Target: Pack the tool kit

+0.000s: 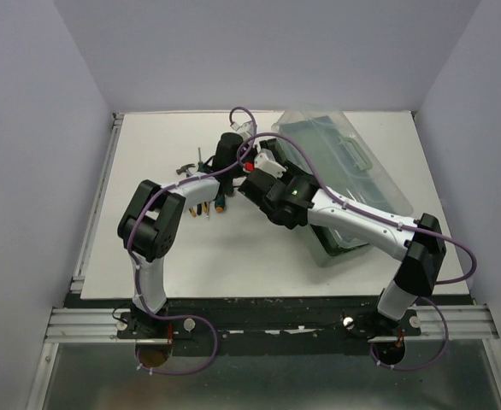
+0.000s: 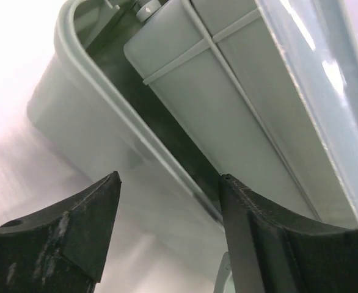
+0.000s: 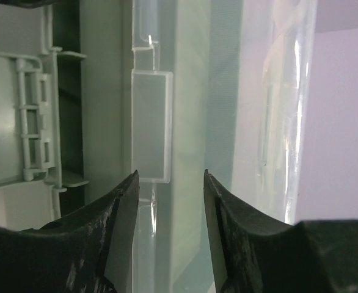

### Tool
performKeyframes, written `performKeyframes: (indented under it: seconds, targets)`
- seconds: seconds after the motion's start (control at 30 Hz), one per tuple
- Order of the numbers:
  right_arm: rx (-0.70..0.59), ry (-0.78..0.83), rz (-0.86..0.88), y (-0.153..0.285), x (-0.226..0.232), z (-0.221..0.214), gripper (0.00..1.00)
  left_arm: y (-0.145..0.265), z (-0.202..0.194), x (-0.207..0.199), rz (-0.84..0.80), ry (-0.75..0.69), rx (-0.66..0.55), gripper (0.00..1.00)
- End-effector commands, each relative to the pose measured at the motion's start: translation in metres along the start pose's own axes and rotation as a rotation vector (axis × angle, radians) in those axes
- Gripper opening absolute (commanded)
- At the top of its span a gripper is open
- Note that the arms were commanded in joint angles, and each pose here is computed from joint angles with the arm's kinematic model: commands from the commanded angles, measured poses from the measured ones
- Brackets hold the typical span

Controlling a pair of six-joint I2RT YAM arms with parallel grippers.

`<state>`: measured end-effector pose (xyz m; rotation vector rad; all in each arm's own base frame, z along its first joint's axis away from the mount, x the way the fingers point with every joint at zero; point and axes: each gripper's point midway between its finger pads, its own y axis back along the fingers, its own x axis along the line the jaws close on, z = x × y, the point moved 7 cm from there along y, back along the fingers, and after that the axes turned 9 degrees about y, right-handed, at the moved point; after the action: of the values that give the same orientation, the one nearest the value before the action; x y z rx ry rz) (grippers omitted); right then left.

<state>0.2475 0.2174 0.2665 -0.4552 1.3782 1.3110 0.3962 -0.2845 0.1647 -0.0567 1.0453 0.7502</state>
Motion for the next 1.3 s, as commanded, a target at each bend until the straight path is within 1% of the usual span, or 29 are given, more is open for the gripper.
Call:
performKeyframes:
  seconds: [0.0,0.13,0.17,0.47,0.6,0.7,0.8,0.93,0.97,1.0,1.1,1.2,1.27]
  targets:
    - [0.034,0.017,-0.03,-0.001,-0.007,-0.003,0.53,0.006,-0.009,0.015,0.112,-0.026,0.016,0.69]
    - [0.029,0.003,-0.043,0.003,-0.017,-0.004,0.54,0.008,-0.011,0.018,0.117,-0.024,0.017,0.59]
    - [0.026,0.0,-0.046,0.004,-0.018,-0.004,0.54,0.007,-0.011,0.018,0.118,-0.024,0.02,0.58]
    - [0.04,0.011,-0.034,0.0,-0.008,-0.008,0.53,-0.005,-0.015,0.027,0.128,-0.03,0.038,0.57]
    - [0.037,0.009,-0.027,0.003,-0.011,-0.009,0.52,-0.009,-0.014,0.026,0.132,-0.042,0.044,0.56]
    - [0.022,-0.062,0.02,0.006,-0.01,-0.009,0.51,-0.01,-0.017,0.025,0.143,-0.057,0.047,0.53]
    - [-0.034,-0.125,0.122,0.013,-0.001,-0.004,0.5,-0.012,-0.019,0.023,0.143,-0.065,0.055,0.48]
    - [-0.111,-0.19,0.278,0.024,0.017,0.009,0.53,-0.014,-0.02,0.021,0.139,-0.066,0.061,0.43]
    - [-0.123,-0.205,0.293,0.025,0.019,0.012,0.54,-0.014,-0.02,0.022,0.141,-0.065,0.063,0.43]
    - [-0.132,-0.211,0.291,0.025,0.02,0.014,0.55,-0.014,-0.021,0.022,0.142,-0.066,0.064,0.43]
    - [-0.131,-0.173,0.239,0.018,0.024,0.018,0.67,-0.014,-0.019,0.022,0.142,-0.07,0.063,0.43]
    - [-0.097,-0.103,0.175,0.007,0.035,0.018,0.72,-0.015,-0.019,0.02,0.139,-0.072,0.067,0.42]
    - [-0.07,-0.071,0.104,-0.001,0.04,0.014,0.77,-0.015,-0.018,0.02,0.136,-0.074,0.064,0.42]
